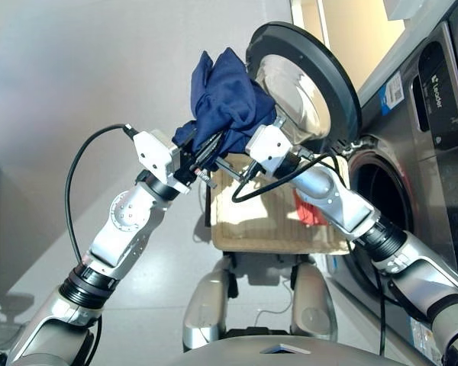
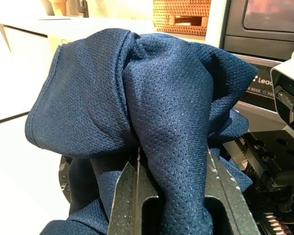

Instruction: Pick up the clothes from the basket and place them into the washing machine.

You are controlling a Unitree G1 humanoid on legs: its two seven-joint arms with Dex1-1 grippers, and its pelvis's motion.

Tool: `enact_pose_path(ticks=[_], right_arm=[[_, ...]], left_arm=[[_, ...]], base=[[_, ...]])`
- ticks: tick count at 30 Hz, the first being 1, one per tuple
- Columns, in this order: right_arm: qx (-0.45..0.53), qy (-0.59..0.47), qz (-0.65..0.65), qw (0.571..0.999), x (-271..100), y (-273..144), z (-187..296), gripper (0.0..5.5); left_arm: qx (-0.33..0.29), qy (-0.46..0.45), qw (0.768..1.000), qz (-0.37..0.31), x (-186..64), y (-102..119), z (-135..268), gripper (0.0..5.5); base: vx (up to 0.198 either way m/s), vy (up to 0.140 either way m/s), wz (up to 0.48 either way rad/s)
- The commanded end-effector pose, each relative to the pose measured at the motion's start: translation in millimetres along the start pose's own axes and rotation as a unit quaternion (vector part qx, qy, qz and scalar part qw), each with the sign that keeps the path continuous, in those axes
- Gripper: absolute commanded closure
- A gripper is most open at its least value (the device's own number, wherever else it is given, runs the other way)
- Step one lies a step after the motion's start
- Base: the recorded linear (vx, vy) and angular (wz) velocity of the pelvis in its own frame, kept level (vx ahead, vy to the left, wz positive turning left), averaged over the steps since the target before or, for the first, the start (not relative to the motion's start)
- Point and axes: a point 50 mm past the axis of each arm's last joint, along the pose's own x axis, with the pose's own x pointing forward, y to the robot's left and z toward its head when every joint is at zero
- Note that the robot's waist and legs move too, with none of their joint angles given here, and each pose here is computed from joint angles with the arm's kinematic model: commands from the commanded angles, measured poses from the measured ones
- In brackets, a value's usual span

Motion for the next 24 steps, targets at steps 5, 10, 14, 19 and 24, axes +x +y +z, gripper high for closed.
enact_pose_path(ticks=[5, 10, 14, 19, 24], right_arm=[[0.004, -0.107, 0.007, 0.994, 22.2, 9.3, 39.2, 5.50], [0.005, -0.118, -0.013, 0.993, 16.7, 5.4, 41.6, 5.50], [0.001, -0.125, -0.022, 0.992, 10.6, 2.5, 43.5, 5.50], [0.005, -0.132, -0.064, 0.989, 0.9, -2.2, 40.2, 5.50], [0.032, -0.091, -0.140, 0.985, -17.0, 0.2, 11.3, 5.50]], left_arm=[[0.014, -0.078, 0.995, -0.057, 11.7, -16.2, 28.8, 5.50], [0.021, -0.077, 0.996, -0.045, 9.8, -14.6, 27.5, 5.50], [0.026, -0.067, 0.997, -0.038, 7.0, -13.4, 24.4, 0.45], [0.047, -0.067, 0.996, -0.029, 6.5, -12.1, 24.4, 0.00], [0.076, -0.081, 0.994, -0.001, 4.5, -9.0, 26.7, 0.00]], base=[[0.000, 0.000, 0.000], [0.000, 0.000, 0.000], [0.000, 0.000, 0.000], [0.000, 0.000, 0.000], [0.000, 0.000, 0.000]])
